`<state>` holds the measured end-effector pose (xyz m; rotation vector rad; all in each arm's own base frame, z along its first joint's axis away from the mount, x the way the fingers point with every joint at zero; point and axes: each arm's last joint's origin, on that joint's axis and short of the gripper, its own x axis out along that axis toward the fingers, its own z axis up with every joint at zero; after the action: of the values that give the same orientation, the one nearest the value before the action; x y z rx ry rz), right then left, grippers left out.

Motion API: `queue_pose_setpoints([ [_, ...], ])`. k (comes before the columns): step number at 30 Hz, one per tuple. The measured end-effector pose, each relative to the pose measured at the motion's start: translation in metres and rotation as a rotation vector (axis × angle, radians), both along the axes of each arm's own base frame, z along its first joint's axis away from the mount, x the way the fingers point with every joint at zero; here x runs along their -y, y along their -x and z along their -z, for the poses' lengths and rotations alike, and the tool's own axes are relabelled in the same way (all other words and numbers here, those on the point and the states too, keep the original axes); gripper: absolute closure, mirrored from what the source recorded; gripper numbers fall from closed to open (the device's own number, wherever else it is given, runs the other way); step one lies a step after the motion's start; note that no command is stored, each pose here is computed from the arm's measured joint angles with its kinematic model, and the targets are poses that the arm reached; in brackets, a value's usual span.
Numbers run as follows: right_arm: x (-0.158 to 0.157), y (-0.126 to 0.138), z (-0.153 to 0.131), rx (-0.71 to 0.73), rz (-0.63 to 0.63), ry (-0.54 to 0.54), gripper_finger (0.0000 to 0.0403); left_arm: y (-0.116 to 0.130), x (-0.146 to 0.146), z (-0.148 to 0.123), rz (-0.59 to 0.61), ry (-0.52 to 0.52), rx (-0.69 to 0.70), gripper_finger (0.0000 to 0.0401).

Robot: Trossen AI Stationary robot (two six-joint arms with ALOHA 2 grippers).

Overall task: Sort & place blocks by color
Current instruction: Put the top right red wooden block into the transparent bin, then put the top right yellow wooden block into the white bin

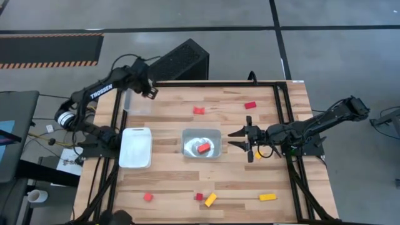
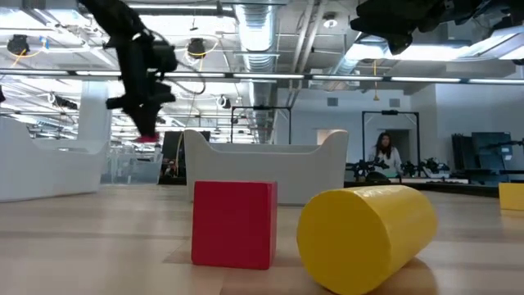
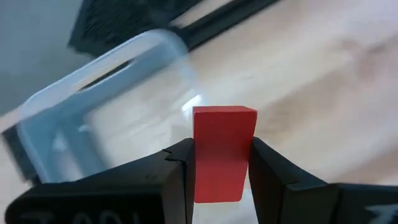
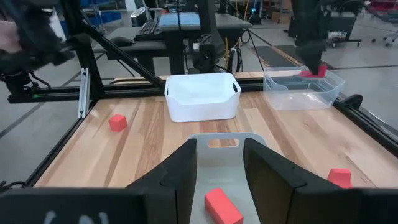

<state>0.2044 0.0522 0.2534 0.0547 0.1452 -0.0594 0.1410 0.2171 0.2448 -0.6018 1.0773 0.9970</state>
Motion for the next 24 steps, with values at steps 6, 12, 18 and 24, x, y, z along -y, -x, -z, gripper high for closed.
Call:
queue_pose_setpoints([
  [6, 0.0, 0.0, 0.0, 0.0, 0.0, 0.001, 0.0249, 0.024, -0.017, 0.013, -0.121, 0.051, -0.003, 0.0323],
  [12, 0.0, 0.0, 0.0, -0.002, 0.0, 0.002, 0.0249, 0.021, -0.02, 0.018, -0.135, 0.058, -0.007, 0.0249],
  [18, 0.0, 0.0, 0.001, -0.013, -0.002, 0.004, 0.0249, 0.018, -0.018, 0.02, -0.1, 0.051, -0.056, 0.0146],
  [24, 0.0, 0.0, 0.002, -0.016, -0.002, 0.005, 0.0249, 0.014, -0.01, 0.006, -0.012, 0.032, -0.015, 0.0124],
])
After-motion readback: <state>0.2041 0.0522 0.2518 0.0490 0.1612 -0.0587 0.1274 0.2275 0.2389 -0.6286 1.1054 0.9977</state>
